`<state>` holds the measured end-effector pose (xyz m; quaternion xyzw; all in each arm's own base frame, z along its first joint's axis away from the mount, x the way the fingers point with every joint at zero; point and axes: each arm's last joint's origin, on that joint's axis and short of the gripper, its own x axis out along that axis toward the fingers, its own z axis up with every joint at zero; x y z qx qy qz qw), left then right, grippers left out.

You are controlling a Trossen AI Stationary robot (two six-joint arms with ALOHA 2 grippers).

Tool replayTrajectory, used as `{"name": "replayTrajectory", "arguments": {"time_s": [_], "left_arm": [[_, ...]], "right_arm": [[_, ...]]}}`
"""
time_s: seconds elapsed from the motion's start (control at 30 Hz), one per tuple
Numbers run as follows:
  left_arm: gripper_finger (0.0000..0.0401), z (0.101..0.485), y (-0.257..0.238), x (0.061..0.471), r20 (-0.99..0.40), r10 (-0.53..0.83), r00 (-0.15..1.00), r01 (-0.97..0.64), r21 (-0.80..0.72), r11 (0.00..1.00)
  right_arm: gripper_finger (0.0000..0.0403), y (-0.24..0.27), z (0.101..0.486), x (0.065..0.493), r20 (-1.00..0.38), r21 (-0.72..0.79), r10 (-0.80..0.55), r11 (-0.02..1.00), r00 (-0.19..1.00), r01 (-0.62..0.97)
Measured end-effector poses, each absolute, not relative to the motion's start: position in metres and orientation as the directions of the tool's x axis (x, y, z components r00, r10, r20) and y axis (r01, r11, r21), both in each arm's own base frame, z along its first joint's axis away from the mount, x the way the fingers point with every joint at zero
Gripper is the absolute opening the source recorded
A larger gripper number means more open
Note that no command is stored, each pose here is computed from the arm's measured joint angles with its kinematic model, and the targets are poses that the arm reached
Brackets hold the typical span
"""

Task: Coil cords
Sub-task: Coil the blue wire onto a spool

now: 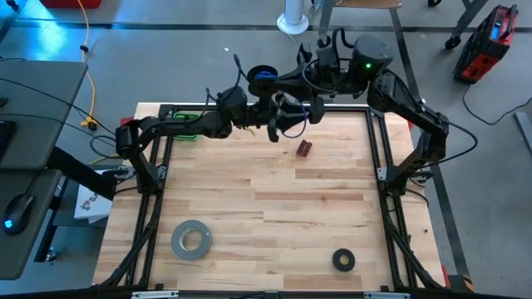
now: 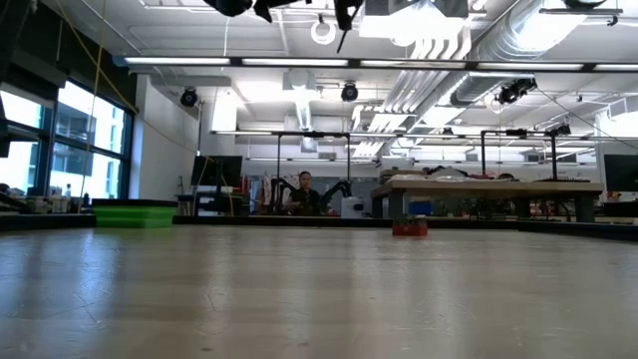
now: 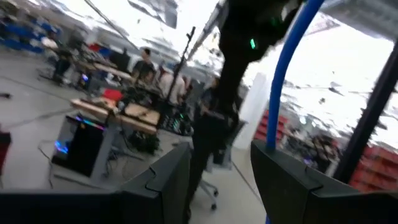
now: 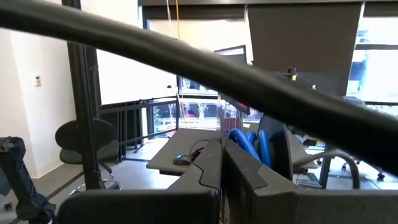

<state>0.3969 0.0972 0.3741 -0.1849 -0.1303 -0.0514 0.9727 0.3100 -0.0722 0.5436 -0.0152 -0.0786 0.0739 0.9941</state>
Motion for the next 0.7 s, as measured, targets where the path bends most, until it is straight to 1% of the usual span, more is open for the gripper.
{"name": "replayTrajectory", "arguments": {"time_s": [0.13, 0.2, 0.4, 0.43, 0.57, 0.7], "left_arm": [[0.0166, 0.371, 0.093, 0.398, 0.239, -0.094, 0.966, 0.174, -0.339, 0.925], [0.0166, 0.370, 0.094, 0.396, 0.209, -0.112, 0.971, 0.175, -0.313, 0.934], [0.0166, 0.371, 0.109, 0.380, 0.060, -0.079, 0.995, 0.093, -0.273, 0.957], [0.0166, 0.374, 0.110, 0.377, 0.051, -0.084, 0.995, 0.095, -0.264, 0.960], [0.0166, 0.380, 0.109, 0.371, 0.069, -0.177, 0.982, 0.189, -0.256, 0.948], [0.0166, 0.376, 0.100, 0.376, 0.057, -0.194, 0.979, 0.202, -0.247, 0.948]], "right_arm": [[0.0000, -0.072, 0.543, 0.310, 0.150, -0.026, 0.163, 0.987, 0.975, -0.161], [0.0000, -0.071, 0.544, 0.309, 0.157, -0.013, 0.195, 0.981, 0.968, -0.195], [0.0000, -0.064, 0.546, 0.307, 0.161, -0.017, 0.230, 0.973, 0.960, -0.231], [0.0000, -0.064, 0.546, 0.307, 0.158, -0.020, 0.234, 0.972, 0.959, -0.234], [0.0000, -0.064, 0.546, 0.307, 0.157, -0.020, 0.235, 0.972, 0.959, -0.235], [0.0000, -0.064, 0.546, 0.307, 0.157, -0.023, 0.234, 0.972, 0.959, -0.234]]}}
